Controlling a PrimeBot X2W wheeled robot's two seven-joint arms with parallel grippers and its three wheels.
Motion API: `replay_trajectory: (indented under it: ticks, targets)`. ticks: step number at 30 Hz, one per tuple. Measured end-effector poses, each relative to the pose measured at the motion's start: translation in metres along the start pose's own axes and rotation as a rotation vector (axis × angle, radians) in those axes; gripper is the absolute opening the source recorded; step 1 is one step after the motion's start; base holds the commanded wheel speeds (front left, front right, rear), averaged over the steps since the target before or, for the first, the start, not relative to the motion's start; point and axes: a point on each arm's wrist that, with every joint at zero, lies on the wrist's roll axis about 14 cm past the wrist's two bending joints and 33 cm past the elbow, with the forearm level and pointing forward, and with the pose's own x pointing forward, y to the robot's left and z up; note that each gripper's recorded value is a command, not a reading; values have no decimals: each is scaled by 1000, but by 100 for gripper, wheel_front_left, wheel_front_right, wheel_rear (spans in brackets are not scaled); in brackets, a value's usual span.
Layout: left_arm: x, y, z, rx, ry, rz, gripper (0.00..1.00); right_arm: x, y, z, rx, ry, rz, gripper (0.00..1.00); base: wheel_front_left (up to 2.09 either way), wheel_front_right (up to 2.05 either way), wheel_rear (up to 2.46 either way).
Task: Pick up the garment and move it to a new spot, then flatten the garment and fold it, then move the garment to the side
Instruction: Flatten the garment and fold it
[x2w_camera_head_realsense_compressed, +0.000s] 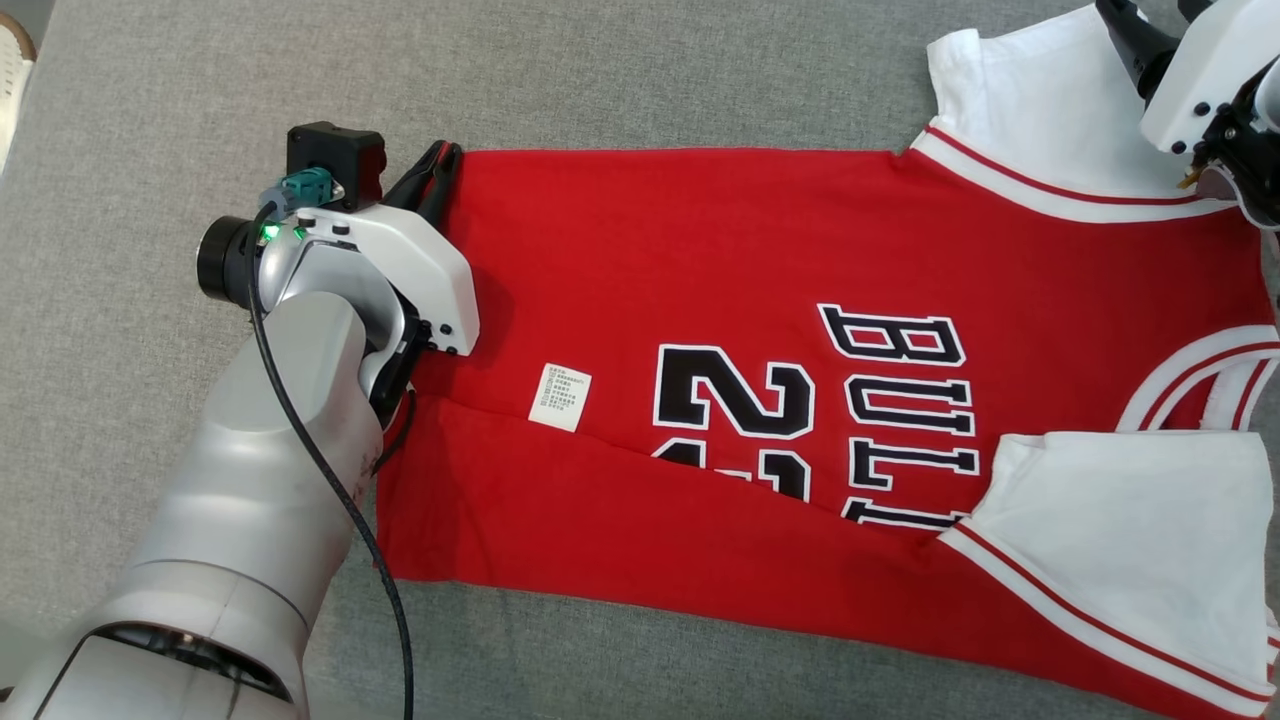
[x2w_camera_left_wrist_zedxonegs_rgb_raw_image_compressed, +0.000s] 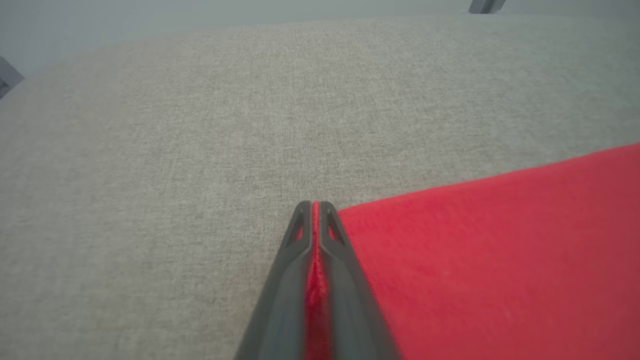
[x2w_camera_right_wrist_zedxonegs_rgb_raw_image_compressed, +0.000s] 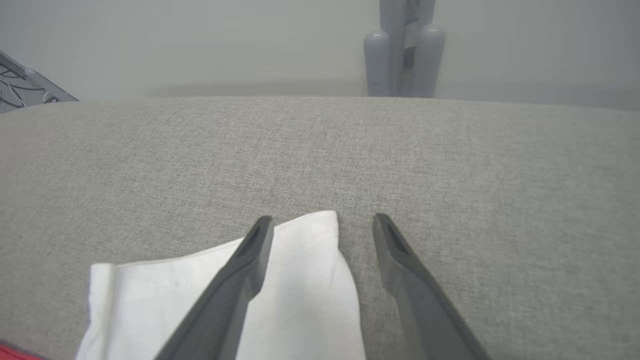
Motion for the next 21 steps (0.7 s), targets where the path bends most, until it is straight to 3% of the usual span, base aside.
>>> replay_trajectory:
  ticks: [8,9,10,11,15,21]
  targets:
    - [2,0,-1,0,3,-5,0,8,2,-7,0,43,7,100,0,0,0]
    - [3,-2,0,4,-3,-12,0,9,3,-7,-8,48,8,92,0,0,0]
    - [3,-3,1,-1,-7,-18,0,10,3,-9,-13,52,9,75,0,0,0]
    - [3,-3,0,-3,-7,-18,0,10,4,-8,-15,53,10,49,0,0,0]
    - [3,-2,-1,-9,-5,-14,0,12,5,-9,-18,57,14,0,0,0,0]
    - [3,-1,-3,-4,1,-9,0,12,7,-10,-26,60,23,0,0,0,0]
